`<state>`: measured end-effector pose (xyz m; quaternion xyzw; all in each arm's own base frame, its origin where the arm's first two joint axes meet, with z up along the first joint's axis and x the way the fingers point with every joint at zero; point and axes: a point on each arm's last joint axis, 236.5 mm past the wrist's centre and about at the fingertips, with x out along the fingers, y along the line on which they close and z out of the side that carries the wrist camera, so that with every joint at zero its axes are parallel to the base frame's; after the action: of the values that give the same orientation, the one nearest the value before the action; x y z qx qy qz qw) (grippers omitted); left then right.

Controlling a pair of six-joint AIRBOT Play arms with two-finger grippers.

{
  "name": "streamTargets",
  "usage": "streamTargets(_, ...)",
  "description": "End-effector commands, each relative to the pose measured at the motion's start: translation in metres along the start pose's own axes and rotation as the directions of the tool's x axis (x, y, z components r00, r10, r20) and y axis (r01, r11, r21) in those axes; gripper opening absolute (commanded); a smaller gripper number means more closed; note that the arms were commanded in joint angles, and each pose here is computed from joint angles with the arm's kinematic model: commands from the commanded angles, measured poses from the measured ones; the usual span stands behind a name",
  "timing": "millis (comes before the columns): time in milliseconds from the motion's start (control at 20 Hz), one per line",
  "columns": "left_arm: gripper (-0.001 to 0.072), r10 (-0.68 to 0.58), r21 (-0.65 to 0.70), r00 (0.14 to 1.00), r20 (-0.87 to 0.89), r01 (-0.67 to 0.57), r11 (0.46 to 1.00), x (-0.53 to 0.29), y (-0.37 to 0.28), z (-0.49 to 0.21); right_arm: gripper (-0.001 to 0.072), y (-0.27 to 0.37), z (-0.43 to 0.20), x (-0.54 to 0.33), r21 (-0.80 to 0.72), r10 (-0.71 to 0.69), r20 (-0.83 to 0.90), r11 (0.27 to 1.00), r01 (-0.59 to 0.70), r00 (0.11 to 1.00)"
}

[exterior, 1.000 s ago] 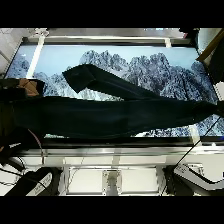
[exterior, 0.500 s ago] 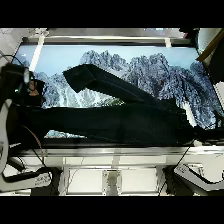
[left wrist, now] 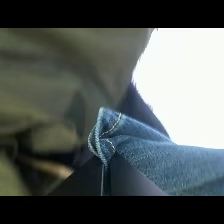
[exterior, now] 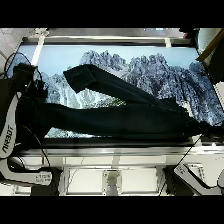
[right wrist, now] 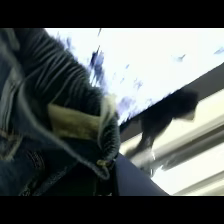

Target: Fold the clothes and pants, and hang the long-sleeved shirts on hangers.

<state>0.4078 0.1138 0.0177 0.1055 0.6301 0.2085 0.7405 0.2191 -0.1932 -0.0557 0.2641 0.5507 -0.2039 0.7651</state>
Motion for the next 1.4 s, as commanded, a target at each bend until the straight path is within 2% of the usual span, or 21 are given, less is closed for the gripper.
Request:
streamTargets(0, 0.0024, -0.022, -0.094, 0.992, 0.124, 0.034, 0.995, 0.002, -0.007, 0.037, 0.0035, 0.001, 0.031, -0.01, 0.093, -0.007, 0.139, 0.996, -0.006, 0.99)
streamTargets(100, 0.0028, -0.031, -0.083, 0.998, 0.051, 0.036, 0.996, 0.025, -0.021, 0.028, 0.0036, 0.002, 0.026, -0.005, 0.102, 0.001, 0.128, 0.995, -0.014, 0.992)
streamTargets(150, 0.0262, -0.043, -0.074, 0.999, 0.014, 0.044, 0.996, 0.034, -0.03, 0.022, 0.0041, 0.004, 0.023, -0.004, 0.106, 0.011, 0.115, 0.994, -0.023, 0.993)
streamTargets(200, 0.072, -0.043, -0.067, 0.999, -0.011, 0.043, 0.997, 0.039, -0.035, 0.017, 0.0136, 0.008, 0.021, -0.004, 0.111, 0.026, 0.105, 0.993, -0.037, 0.994)
streamTargets(250, 0.0652, -0.027, -0.067, 0.999, -0.026, 0.025, 0.997, 0.039, -0.034, 0.014, 0.0396, 0.011, 0.019, -0.004, 0.114, 0.038, 0.096, 0.992, -0.048, 0.995)
streamTargets(300, 0.0651, 0.0, -0.064, 1.0, -0.027, -0.001, 0.998, 0.035, -0.028, 0.013, 0.0536, 0.013, 0.016, -0.006, 0.107, 0.044, 0.081, 0.993, -0.052, 0.996)
streamTargets(400, 0.065, 0.075, -0.099, 0.997, -0.008, -0.076, 0.992, 0.014, 0.0, 0.011, 0.0538, 0.011, 0.011, -0.012, 0.061, 0.033, 0.04, 0.998, -0.036, 0.999)
streamTargets(550, 0.0644, 0.167, -0.211, 0.983, 0.079, -0.147, 0.966, -0.037, 0.052, -0.001, 0.0538, -0.007, 0.013, -0.033, -0.049, -0.057, 0.008, 0.997, 0.057, 0.998)
streamTargets(650, 0.0643, 0.187, -0.312, 0.982, 0.039, -0.165, 0.936, -0.05, 0.082, -0.048, 0.0539, -0.017, 0.021, -0.049, -0.098, -0.109, 0.036, 0.989, 0.112, 0.993)
streamTargets(750, 0.0643, 0.171, -0.432, 0.984, -0.041, -0.172, 0.885, -0.042, 0.094, -0.113, 0.0539, -0.014, 0.021, -0.054, -0.136, -0.104, 0.041, 0.985, 0.109, 0.994)
streamTargets(800, 0.0642, 0.106, -0.489, 0.991, -0.081, -0.132, 0.862, -0.031, 0.084, -0.143, 0.0539, -0.012, 0.022, -0.053, -0.14, -0.097, 0.043, 0.985, 0.102, 0.994)
streamTargets(850, 0.0642, -0.021, -0.54, 0.995, -0.101, -0.037, 0.841, -0.019, 0.058, -0.166, 0.0539, -0.008, 0.024, -0.052, -0.133, -0.079, 0.05, 0.987, 0.085, 0.996)
streamTargets(900, 0.0642, -0.18, -0.598, 0.981, -0.076, 0.1, 0.795, -0.009, 0.023, -0.175, 0.0539, -0.004, 0.025, -0.052, -0.134, -0.062, 0.056, 0.989, 0.069, 0.996)
streamTargets(950, 0.0642, -0.319, -0.636, 0.948, -0.008, 0.241, 0.733, -0.004, -0.009, -0.168, 0.0539, -0.001, 0.028, -0.051, -0.132, -0.046, 0.066, 0.99, 0.054, 0.997)
streamTargets(1000, 0.0642, -0.433, -0.658, 0.896, 0.097, 0.384, 0.648, -0.003, -0.038, -0.149, 0.0539, 0.002, 0.031, -0.051, -0.127, -0.037, 0.076, 0.991, 0.046, 0.996)
streamTargets(1100, 0.0641, -0.5, -0.685, 0.828, 0.254, 0.519, 0.512, 0.002, -0.059, -0.115, 0.0539, 0.002, 0.031, -0.051, -0.126, -0.035, 0.08, 0.991, 0.045, 0.996)
streamTargets(1350, 0.0638, -0.494, -0.717, 0.841, 0.22, 0.483, 0.503, 0.048, -0.073, -0.103, 0.0538, 0.004, 0.026, -0.051, -0.126, -0.028, 0.058, 0.991, 0.035, 0.998)
